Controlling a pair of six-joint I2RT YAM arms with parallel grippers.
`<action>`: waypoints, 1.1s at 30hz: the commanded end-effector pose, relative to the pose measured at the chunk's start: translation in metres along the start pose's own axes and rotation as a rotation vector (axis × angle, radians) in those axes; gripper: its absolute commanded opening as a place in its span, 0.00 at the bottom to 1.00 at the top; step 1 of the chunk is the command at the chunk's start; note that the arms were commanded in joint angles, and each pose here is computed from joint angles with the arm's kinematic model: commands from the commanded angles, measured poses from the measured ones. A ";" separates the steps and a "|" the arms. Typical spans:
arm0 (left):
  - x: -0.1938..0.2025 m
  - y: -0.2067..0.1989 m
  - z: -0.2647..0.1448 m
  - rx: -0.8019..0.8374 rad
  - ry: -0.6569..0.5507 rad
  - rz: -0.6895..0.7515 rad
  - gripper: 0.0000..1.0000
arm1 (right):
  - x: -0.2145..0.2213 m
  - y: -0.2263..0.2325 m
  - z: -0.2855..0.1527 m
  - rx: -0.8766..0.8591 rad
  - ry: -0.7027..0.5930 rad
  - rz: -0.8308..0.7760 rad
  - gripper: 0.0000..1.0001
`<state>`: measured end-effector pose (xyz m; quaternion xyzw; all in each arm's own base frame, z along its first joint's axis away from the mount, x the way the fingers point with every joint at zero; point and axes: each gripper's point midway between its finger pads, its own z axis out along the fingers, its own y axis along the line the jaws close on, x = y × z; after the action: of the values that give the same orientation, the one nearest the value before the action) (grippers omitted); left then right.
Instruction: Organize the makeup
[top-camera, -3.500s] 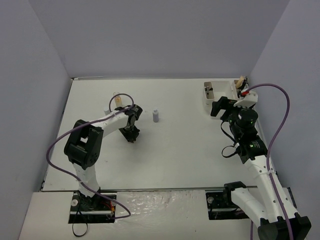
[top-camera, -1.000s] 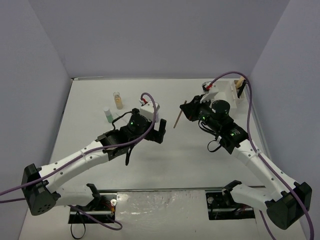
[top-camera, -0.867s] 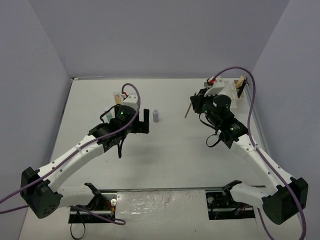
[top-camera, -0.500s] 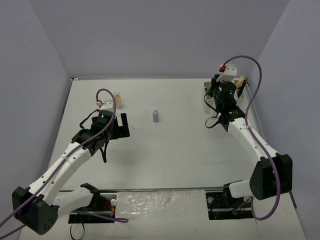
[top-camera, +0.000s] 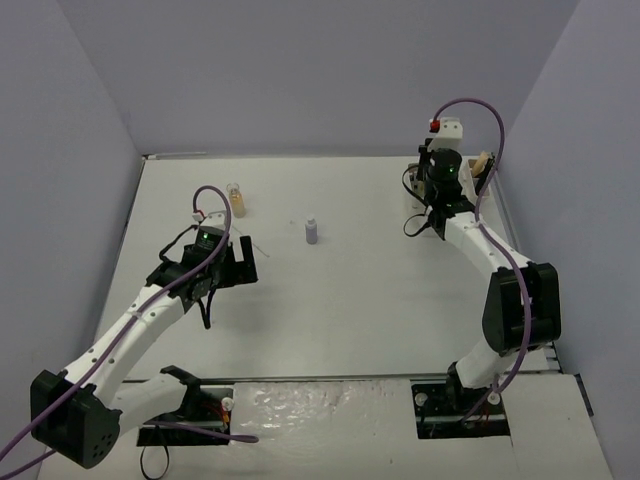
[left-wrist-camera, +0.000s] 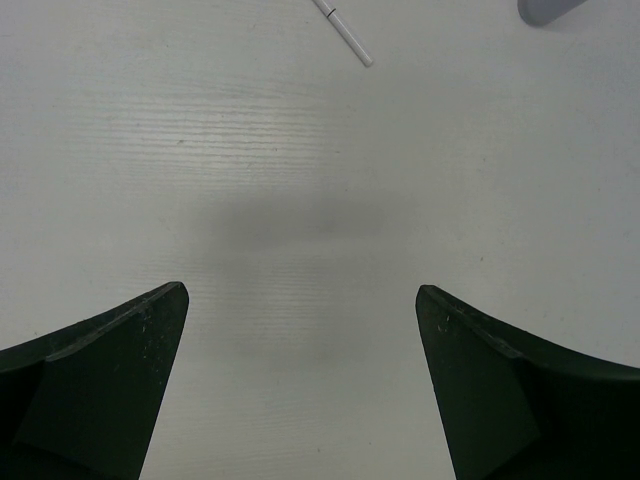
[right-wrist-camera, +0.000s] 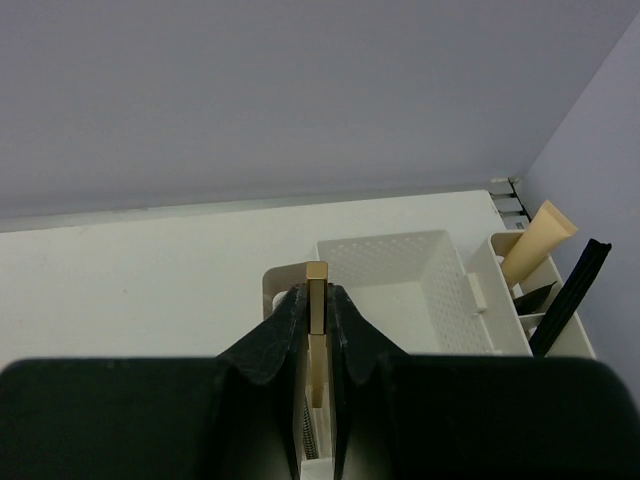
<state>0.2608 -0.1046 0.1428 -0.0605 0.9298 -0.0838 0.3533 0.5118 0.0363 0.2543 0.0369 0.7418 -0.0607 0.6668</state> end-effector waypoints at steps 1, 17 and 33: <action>-0.017 -0.007 -0.004 0.025 -0.048 -0.035 0.97 | -0.024 -0.010 0.010 0.042 -0.110 0.038 0.00; -0.019 -0.008 -0.001 -0.023 -0.024 -0.177 0.97 | 0.008 -0.013 0.003 0.000 -0.030 0.117 0.41; -0.047 -0.017 0.044 -0.235 0.066 -0.378 0.97 | -0.031 -0.024 -0.129 -0.095 0.026 0.295 0.99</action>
<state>0.2992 -0.1167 0.1388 -0.2299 0.9260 -0.0610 0.2931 0.4237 0.0227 0.2859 0.1112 0.7464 0.0238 0.6557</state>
